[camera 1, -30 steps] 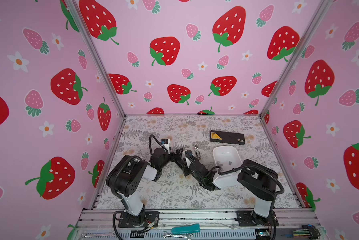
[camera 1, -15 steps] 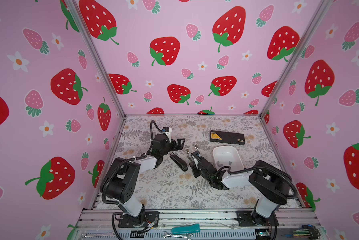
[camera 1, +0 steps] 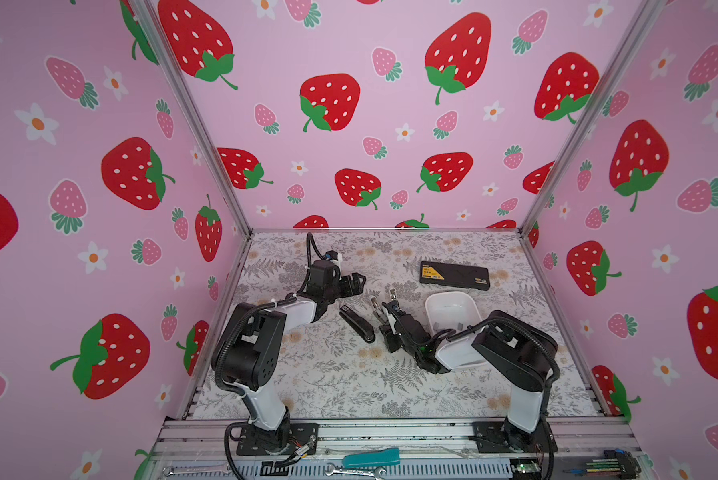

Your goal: Load the staples into the stapler

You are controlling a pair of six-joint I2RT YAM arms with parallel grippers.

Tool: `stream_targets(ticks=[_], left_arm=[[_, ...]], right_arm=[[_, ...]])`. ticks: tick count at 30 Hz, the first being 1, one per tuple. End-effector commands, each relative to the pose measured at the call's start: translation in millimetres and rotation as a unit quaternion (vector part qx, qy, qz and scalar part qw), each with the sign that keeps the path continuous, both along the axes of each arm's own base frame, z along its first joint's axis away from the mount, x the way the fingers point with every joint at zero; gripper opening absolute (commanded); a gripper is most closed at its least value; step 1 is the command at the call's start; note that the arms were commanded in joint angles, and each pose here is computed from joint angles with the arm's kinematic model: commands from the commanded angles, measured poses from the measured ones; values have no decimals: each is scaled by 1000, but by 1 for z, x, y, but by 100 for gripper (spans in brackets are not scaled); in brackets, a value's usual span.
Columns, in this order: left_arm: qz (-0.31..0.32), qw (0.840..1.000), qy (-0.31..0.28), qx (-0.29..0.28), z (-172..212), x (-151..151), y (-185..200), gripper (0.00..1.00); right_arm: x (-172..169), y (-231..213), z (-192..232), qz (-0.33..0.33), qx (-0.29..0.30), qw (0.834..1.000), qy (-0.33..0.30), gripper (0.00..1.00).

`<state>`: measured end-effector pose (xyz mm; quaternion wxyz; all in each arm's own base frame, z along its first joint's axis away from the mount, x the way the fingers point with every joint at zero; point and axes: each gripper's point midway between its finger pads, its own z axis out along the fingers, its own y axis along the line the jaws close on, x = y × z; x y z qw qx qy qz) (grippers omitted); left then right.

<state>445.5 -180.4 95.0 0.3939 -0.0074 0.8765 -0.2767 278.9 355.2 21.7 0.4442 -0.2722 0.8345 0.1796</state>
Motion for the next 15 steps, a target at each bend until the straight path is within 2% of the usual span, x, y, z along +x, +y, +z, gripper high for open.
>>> stream_targets(ticks=[1,5,10,15], left_arm=[[13,999,13,37,-9,6,7,90],[19,998,29,59,-24,10,11,90],[-10,997,29,74,-32,5,-2,88],[-41,996,15,82,-38,-1,-17,87]], right_arm=[[-7,-10,-32,7,-43,999,32,37],[-5,-10,-38,4,-54,998,32,37],[-5,-8,-43,10,-59,998,33,40],[-6,-5,-43,16,-56,998,35,29]])
